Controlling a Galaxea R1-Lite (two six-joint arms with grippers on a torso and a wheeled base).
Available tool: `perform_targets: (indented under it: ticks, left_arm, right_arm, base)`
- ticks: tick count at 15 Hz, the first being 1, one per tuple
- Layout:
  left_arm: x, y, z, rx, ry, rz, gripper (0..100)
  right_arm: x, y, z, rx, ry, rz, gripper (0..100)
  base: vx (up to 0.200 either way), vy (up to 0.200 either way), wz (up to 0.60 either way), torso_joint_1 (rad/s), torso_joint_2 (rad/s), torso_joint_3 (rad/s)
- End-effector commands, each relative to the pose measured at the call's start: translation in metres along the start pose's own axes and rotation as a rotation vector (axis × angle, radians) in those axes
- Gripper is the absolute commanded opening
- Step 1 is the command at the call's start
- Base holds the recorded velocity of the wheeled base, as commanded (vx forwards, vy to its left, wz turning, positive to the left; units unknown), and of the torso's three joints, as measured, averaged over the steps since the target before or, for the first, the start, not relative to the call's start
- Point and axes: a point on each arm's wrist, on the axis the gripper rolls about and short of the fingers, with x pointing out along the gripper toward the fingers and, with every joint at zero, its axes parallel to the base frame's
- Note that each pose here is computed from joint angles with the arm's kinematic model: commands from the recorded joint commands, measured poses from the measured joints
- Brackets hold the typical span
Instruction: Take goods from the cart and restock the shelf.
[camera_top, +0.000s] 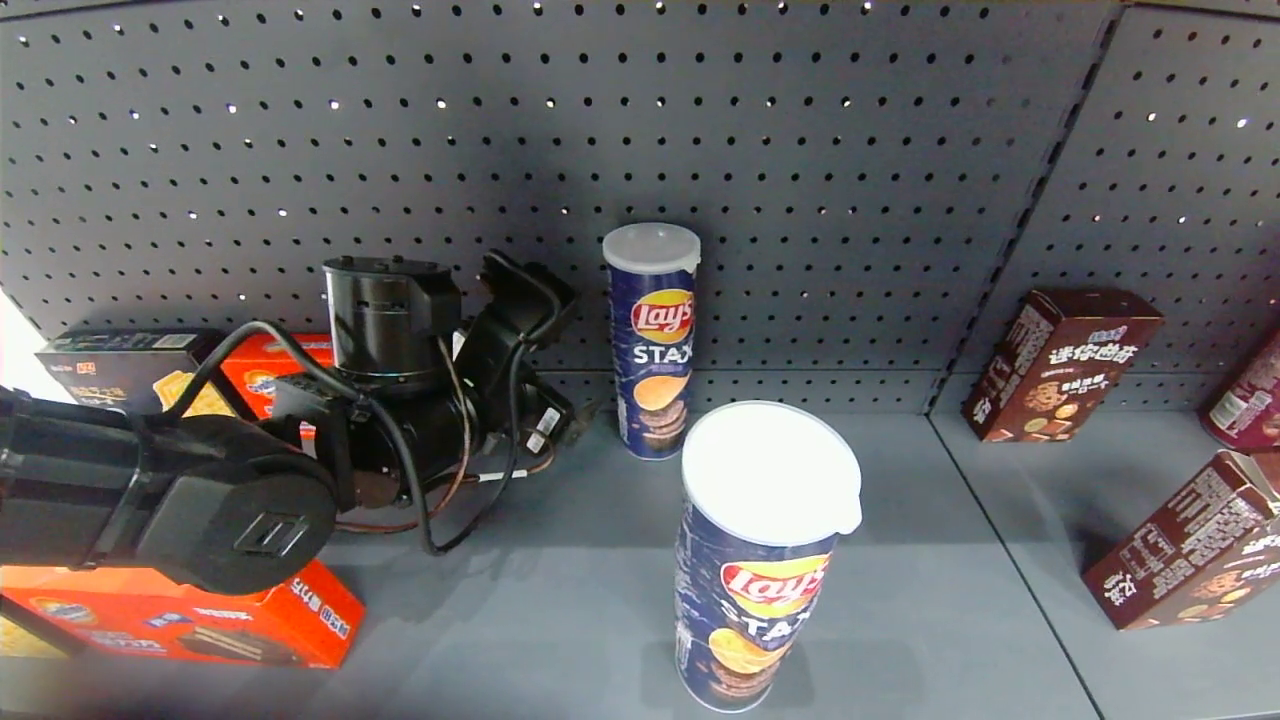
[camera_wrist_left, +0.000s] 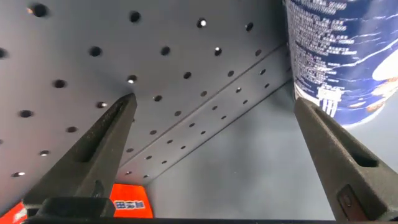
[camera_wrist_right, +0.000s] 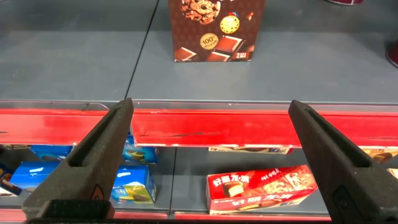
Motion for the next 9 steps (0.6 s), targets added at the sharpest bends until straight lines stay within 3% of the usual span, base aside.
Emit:
perform_targets:
  ticks: [1, 3, 5, 7, 8, 9]
  left_arm:
    - [0.001, -0.002, -0.002, 0.001, 0.008, -0.005, 100]
    - [-0.015, 0.007, 0.009, -0.005, -0.034, 0.014, 100]
    - [-0.048, 0.019, 0.021, -0.012, -0.087, 0.036, 100]
    - [-0.090, 0.029, 0.026, -0.019, -0.106, 0.045, 100]
    - [-0.121, 0.034, 0.028, -0.041, -0.116, 0.042, 100]
    - [-0.157, 0.036, 0.032, -0.090, -0.148, 0.019, 100]
  right_arm:
    - [0.000, 0.000, 0.000, 0.001, -0.001, 0.001, 100]
    - [0.000, 0.000, 0.000, -0.001, -0.001, 0.001, 100]
    - [0.000, 0.000, 0.000, -0.001, 0.001, 0.001, 100]
    - [0.000, 0.000, 0.000, -0.001, -0.001, 0.001, 100]
    - [0.000, 0.000, 0.000, -0.001, -0.001, 0.001, 100]
    - [0.000, 0.000, 0.000, -0.001, -0.001, 0.001, 100]
  base:
    - [0.000, 0.000, 0.00, 0.000, 0.00, 0.000]
    - [0.000, 0.000, 0.00, 0.000, 0.00, 0.000]
    - [0.000, 0.000, 0.00, 0.000, 0.00, 0.000]
    - [0.000, 0.000, 0.00, 0.000, 0.00, 0.000]
    - [0.000, 0.000, 0.00, 0.000, 0.00, 0.000]
    - [0.000, 0.000, 0.00, 0.000, 0.00, 0.000]
